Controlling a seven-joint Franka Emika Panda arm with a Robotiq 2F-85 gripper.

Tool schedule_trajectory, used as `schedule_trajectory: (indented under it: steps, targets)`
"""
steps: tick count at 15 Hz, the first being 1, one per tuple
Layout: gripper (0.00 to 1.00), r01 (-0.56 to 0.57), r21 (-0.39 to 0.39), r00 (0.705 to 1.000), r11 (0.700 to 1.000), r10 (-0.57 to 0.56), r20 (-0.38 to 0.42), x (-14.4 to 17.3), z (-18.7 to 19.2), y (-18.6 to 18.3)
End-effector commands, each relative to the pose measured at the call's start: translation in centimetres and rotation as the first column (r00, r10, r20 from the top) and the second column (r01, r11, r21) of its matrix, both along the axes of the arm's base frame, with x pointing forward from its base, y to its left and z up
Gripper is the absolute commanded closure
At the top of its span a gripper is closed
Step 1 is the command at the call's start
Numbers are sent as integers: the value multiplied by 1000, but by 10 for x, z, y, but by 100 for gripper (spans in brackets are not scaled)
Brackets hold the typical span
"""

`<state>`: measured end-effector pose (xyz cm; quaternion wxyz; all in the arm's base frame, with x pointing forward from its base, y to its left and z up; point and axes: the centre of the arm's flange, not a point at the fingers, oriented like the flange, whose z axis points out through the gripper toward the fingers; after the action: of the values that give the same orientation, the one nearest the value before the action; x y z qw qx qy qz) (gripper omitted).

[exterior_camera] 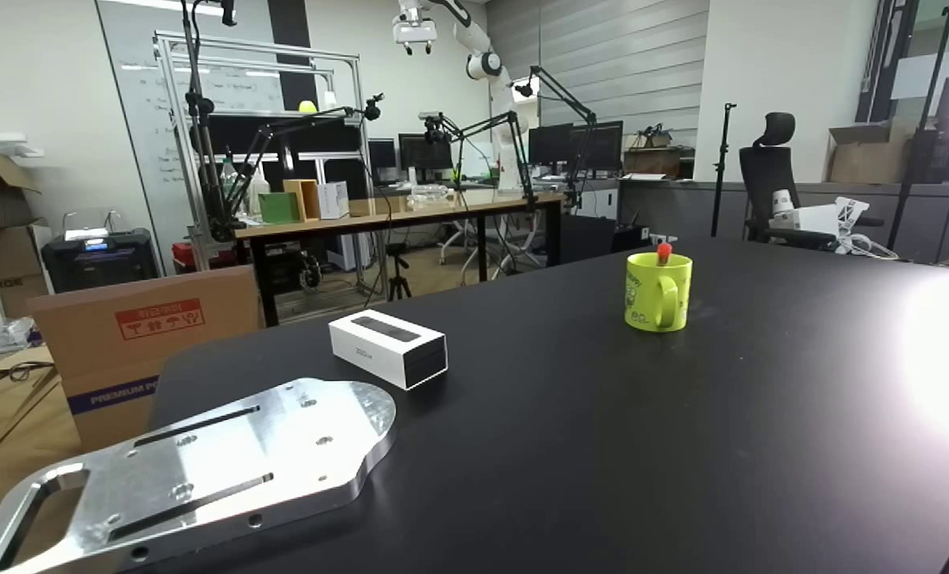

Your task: Remove the marker from the mug

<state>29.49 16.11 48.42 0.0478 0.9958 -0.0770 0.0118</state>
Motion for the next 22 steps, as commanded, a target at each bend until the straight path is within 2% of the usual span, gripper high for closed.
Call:
schedule_trajectory:
  steps: [1, 6, 9, 12, 16, 19, 22]
  targets:
    - [0, -24, -13, 1000, 1000, 24, 6, 9, -5, 0]
    - [0, -121, -49, 992, 991, 122, 22, 43, -28, -1]
    - [0, -171, -68, 985, 983, 171, 4, 70, -49, -3]
    - [0, -282, -78, 959, 956, 280, -31, 102, -74, -7]
    - [0, -430, -99, 902, 897, 422, -96, 148, -109, -11]
    - [0, -549, -129, 833, 826, 529, -160, 179, -129, -12]
    - [0, -635, -224, 772, 739, 598, -216, 210, -153, -10]
